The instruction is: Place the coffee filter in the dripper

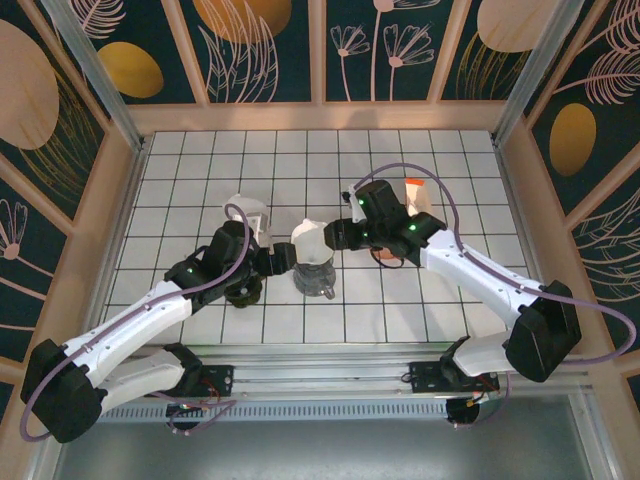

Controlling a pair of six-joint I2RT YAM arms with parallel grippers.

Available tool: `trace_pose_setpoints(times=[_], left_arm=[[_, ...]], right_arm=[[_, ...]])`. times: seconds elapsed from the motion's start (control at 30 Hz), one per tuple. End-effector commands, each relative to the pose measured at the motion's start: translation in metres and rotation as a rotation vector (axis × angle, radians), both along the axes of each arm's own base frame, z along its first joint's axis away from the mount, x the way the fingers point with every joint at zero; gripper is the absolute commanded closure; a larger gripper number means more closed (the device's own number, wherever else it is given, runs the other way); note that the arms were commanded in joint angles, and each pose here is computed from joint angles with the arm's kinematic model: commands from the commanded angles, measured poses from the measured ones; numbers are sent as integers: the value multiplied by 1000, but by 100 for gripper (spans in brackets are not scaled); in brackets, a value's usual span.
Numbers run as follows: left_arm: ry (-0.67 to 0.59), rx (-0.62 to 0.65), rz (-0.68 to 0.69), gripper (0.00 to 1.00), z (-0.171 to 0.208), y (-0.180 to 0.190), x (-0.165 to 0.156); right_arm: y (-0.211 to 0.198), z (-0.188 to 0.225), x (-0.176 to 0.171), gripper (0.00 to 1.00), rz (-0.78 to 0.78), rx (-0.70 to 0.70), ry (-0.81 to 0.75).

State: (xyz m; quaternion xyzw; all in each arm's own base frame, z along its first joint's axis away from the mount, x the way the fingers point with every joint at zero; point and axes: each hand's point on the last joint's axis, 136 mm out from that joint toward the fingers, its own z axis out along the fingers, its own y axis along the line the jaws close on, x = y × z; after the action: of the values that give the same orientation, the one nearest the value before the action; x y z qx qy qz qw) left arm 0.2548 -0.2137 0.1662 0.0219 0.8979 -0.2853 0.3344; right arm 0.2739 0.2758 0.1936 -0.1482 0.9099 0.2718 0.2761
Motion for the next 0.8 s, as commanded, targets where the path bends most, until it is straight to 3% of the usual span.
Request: trace_pose_setpoints(times=[0.0, 0.27, 0.43, 0.77], left_arm=[[2, 15, -5, 17, -4, 2, -3], [5, 18, -2, 17, -7, 3, -3], [3, 14, -3, 16, -5, 2, -3], [-2, 9, -3, 16, -3, 2, -4]], right_arm=[[-7, -1, 5, 46, -47, -28, -14], [-7, 1, 10, 50, -72, -57, -32], [14, 26, 6, 33, -7, 16, -97], [27, -8, 0, 28, 60, -92, 22]])
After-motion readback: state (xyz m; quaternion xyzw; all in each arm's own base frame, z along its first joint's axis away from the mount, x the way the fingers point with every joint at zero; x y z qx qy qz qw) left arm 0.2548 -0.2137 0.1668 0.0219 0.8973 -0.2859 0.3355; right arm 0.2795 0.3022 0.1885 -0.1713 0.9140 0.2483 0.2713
